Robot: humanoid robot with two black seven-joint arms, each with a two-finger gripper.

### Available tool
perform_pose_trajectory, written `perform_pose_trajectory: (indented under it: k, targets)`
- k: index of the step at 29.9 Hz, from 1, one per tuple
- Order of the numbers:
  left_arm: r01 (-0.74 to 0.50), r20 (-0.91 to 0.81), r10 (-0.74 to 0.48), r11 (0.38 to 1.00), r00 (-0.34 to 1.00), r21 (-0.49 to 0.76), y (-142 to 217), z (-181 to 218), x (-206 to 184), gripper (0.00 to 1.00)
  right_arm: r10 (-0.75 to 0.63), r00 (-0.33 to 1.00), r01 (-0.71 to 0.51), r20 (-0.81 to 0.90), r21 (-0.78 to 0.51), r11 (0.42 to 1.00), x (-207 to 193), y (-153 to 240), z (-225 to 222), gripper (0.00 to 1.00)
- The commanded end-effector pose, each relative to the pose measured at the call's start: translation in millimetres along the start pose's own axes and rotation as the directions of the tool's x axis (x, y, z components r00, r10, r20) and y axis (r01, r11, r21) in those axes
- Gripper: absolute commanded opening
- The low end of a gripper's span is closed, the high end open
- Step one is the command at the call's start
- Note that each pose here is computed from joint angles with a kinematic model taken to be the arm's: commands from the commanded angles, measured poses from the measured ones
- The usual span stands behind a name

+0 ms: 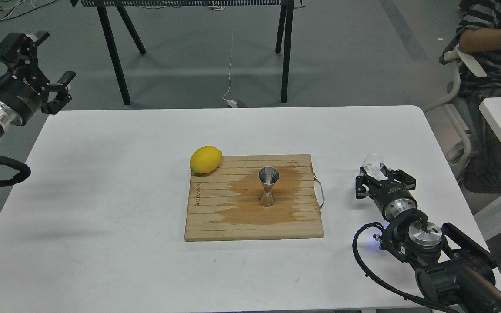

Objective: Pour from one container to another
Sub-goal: 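Move the right gripper to the clear glass cup and grasp it, then lift the glass cup with the right gripper toward the jigger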

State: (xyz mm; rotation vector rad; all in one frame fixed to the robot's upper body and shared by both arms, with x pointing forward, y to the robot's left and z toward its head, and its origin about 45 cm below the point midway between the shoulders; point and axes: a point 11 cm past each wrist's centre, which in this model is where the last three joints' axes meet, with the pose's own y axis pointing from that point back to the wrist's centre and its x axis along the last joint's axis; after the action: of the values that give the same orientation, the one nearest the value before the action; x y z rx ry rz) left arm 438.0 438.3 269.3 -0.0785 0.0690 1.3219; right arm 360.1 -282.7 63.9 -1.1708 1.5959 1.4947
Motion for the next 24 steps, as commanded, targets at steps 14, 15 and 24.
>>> perform_pose_trajectory:
  k: [14,15,24]
  targets:
    - [-0.004,-0.008,0.004,1.0,1.0,-0.013,-1,2,0,0.99,-0.177,0.974,0.151,-0.14,-0.177,0.973,-115,31,55,0.12]
    - [-0.003,-0.008,0.003,1.0,1.0,-0.013,0,2,0,0.99,-0.178,0.972,0.149,-0.154,-0.182,0.972,-119,32,57,0.12]
    - [-0.004,-0.007,0.004,1.0,1.0,-0.015,0,3,1,0.99,-0.255,0.939,0.198,-0.232,-0.245,0.949,-162,47,78,0.12]
